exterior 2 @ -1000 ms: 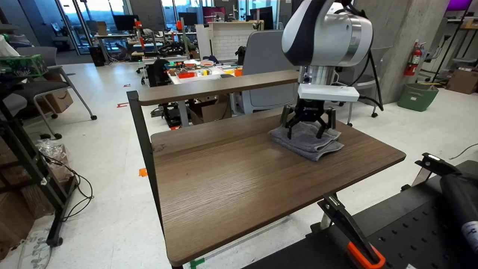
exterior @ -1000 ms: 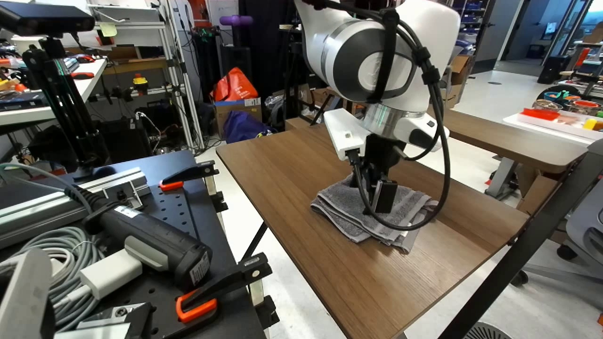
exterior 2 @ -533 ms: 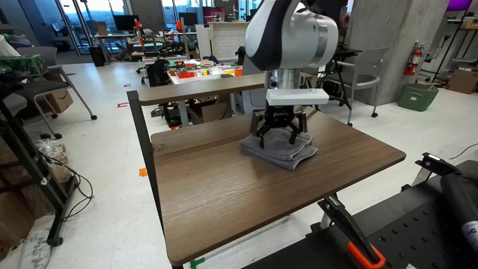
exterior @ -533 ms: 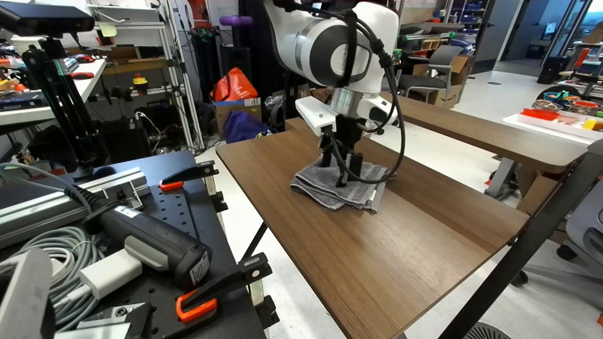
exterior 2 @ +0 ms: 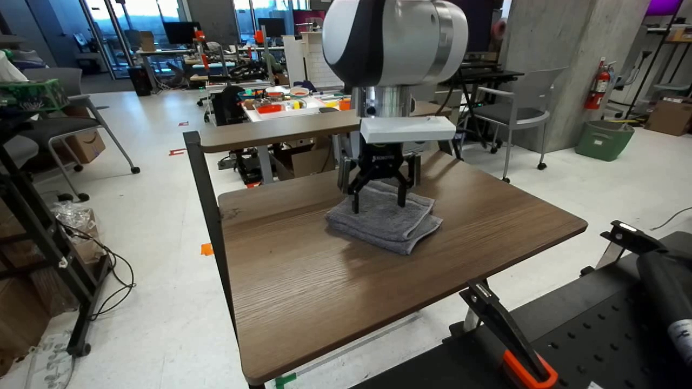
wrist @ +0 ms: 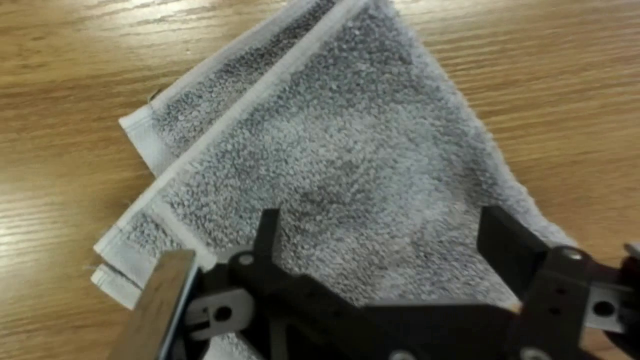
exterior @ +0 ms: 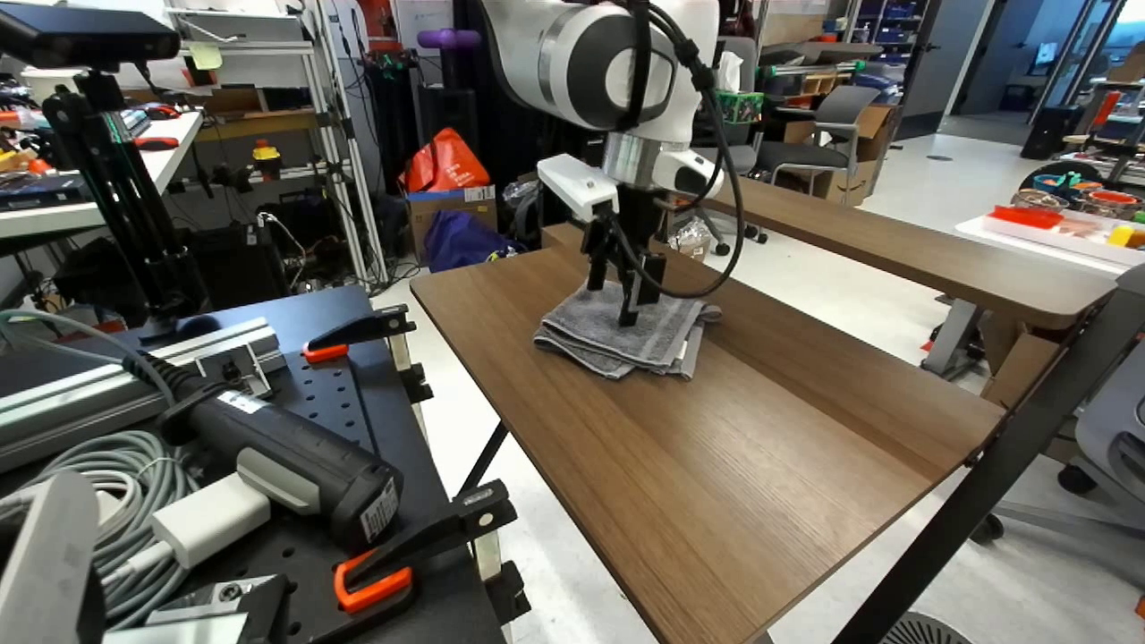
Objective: Move the cloth to the left
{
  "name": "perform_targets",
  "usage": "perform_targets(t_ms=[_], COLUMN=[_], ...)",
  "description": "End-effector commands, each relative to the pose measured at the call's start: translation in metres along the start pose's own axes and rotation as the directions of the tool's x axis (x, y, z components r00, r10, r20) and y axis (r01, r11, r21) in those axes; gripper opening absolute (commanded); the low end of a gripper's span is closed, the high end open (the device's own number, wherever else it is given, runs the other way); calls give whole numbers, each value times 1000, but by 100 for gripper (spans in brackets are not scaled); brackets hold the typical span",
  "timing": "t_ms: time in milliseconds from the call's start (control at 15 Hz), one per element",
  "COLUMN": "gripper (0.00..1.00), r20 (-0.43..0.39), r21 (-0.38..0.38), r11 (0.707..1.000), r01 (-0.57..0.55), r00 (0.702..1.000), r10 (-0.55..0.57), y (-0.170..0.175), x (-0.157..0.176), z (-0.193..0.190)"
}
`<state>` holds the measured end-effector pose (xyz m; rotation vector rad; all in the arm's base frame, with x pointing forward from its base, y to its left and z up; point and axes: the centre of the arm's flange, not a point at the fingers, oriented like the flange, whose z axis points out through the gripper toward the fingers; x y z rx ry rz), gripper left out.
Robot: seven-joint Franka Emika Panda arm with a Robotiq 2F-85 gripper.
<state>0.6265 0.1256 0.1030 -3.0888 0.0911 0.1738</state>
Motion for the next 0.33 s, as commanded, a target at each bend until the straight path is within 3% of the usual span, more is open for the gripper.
perform_targets(t_ms=[0,67,267], gripper=[100,100,100], r20=[-12,-22,-26], r21=[-1,4,6], r11=[997,999,998], r01=[82,35,61], r00=[997,999,998], r10=[-82,-34,-60], y=[-11,-11,-16], x=[-42,-9,-26], z=[-80,-34,-71])
